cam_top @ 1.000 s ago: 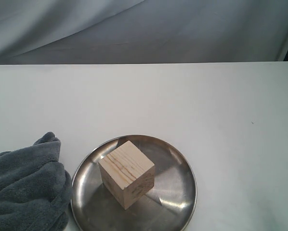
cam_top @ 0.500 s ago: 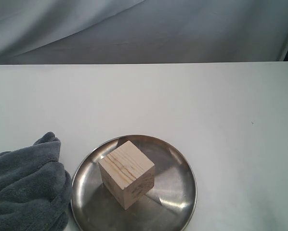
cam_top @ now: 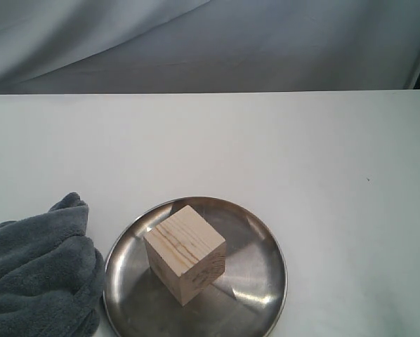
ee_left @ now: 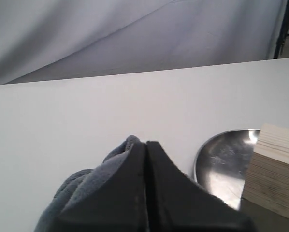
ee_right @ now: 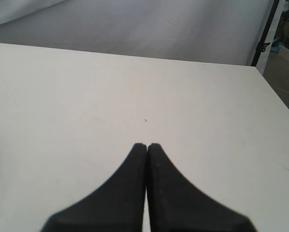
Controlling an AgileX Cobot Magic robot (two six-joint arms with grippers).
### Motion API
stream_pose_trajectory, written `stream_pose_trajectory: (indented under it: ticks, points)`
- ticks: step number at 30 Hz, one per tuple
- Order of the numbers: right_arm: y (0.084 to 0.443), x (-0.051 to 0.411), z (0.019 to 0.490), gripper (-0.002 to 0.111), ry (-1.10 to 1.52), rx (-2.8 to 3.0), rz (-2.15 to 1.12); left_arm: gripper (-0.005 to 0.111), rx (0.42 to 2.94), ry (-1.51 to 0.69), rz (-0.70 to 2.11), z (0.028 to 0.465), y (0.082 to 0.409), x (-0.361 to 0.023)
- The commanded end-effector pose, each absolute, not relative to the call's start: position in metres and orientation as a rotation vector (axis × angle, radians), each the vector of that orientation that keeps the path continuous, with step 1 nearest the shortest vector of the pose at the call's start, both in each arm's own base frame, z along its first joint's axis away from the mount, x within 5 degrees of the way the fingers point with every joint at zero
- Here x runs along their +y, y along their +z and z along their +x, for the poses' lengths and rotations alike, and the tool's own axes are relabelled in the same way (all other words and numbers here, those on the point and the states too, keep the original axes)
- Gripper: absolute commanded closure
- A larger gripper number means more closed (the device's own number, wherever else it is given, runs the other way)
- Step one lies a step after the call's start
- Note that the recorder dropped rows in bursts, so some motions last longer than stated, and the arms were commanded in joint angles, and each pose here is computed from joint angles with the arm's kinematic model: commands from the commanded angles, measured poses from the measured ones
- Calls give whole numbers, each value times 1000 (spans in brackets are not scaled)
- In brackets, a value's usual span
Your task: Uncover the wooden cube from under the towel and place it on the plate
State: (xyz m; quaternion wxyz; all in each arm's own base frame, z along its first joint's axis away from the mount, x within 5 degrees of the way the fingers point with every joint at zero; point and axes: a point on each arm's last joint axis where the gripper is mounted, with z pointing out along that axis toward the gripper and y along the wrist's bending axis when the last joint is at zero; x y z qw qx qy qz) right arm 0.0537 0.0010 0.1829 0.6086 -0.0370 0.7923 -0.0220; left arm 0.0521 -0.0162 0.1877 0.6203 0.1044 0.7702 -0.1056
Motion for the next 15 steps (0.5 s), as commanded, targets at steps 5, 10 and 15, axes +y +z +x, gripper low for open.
stream_pose_trajectory:
  ticks: [5,10,15]
  points:
    - [182,1,53,108,-54,1825,-78,107,1769,-152,138,54,187,-10]
    - [182,1,53,108,-54,1825,-78,107,1771,-104,79,54,187,-6]
    - [182,1,53,108,-54,1825,-78,107,1772,-46,25,55,187,-2]
